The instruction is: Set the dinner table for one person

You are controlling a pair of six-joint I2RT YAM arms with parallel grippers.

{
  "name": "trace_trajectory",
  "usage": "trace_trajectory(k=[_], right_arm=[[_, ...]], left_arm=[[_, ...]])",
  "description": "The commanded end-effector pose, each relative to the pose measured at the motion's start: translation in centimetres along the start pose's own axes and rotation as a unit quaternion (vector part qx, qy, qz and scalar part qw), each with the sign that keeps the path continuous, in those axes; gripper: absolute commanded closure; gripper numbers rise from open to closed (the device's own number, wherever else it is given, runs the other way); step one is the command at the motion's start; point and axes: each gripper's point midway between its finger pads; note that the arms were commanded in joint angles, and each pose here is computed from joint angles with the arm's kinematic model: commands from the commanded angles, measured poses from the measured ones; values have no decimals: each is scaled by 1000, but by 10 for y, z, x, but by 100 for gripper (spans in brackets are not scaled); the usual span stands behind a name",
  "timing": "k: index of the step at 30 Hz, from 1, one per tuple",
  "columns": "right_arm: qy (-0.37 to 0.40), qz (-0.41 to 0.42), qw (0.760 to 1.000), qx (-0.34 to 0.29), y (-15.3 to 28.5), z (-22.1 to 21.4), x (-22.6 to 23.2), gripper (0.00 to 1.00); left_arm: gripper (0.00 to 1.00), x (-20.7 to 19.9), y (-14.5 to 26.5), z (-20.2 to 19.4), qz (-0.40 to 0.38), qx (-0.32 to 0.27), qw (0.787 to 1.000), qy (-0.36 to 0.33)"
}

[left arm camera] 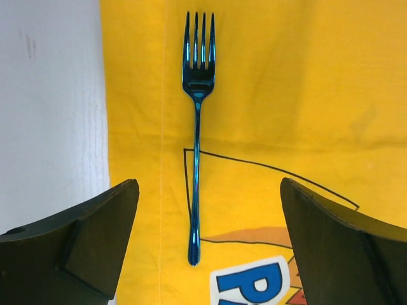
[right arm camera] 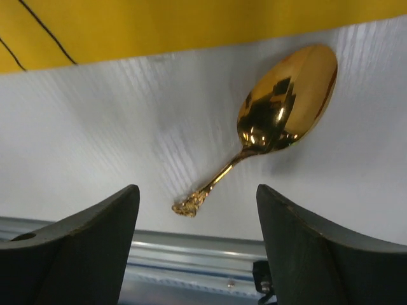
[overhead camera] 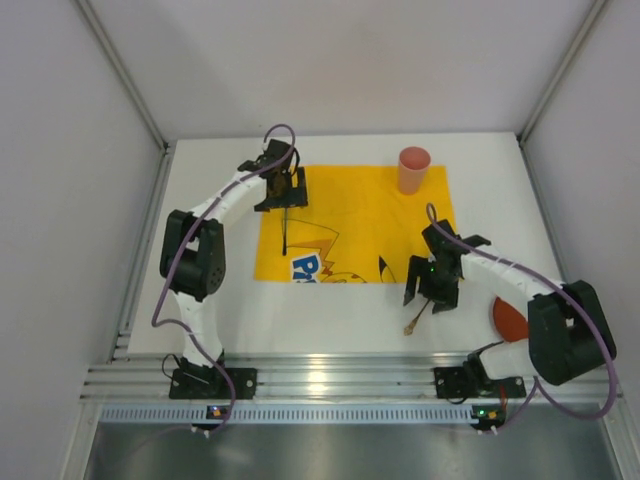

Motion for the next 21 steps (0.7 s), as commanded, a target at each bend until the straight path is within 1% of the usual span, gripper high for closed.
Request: trace_trajectory(k=[1,3,4,7,8,9,11,12,13,14,15,16,18,19,21], right_arm=[[-27,-9,998,-52,-14,27,3,27],[-32,-10,998,-56,-20,30,3,34],[-34,-22,998,-53,-27,30,-1,36],[-38,-55,996,-54,-40,33,-13,50],[-37,-62,996,-54,-42,32,-16,52],[-37,-71,995,-53,-44,31,-19,59],[-34,-92,994,-50,-47,28,-27,68],[-32,-99,993,-48,-46,26,-30,79],[-30,-107,993,-50,-41,27,-33,85],[-28,-111,992,-52,-36,27,-33,92],[-24,-115,992,-54,-31,28,-34,96],[-18,-119,991,-64,-16,32,-33,100],[7,-126,989,-77,4,37,-29,100],[15,-135,986,-95,26,46,-25,100],[40,-139,983,-114,48,57,-18,100]], left_arm=[[2,-1,34,7,-14,-15,1000,4],[2,2,38,5,-14,-15,1000,1],[2,3,41,5,-14,-17,1000,0],[2,7,47,2,-10,-15,1000,-5],[2,8,48,2,-9,-16,1000,-7],[2,8,52,4,-10,-20,1000,-8],[2,8,56,6,-11,-22,1000,-9],[2,8,57,5,-12,-21,1000,-10],[2,8,57,5,-13,-21,1000,-9],[2,8,59,5,-15,-22,1000,-8],[2,9,59,4,-15,-22,1000,-7],[2,8,59,3,-16,-20,1000,-6],[2,7,58,0,-21,-17,1000,-4],[2,7,59,1,-21,-19,1000,-1],[2,4,59,1,-27,-21,999,2]])
Point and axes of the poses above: each gripper's point midway between its finger pads, its own y axis back along the fingers, its own x axis along the line the jaws close on, z = x × y, and after that the axes turned 5 degrees about y, right-handed
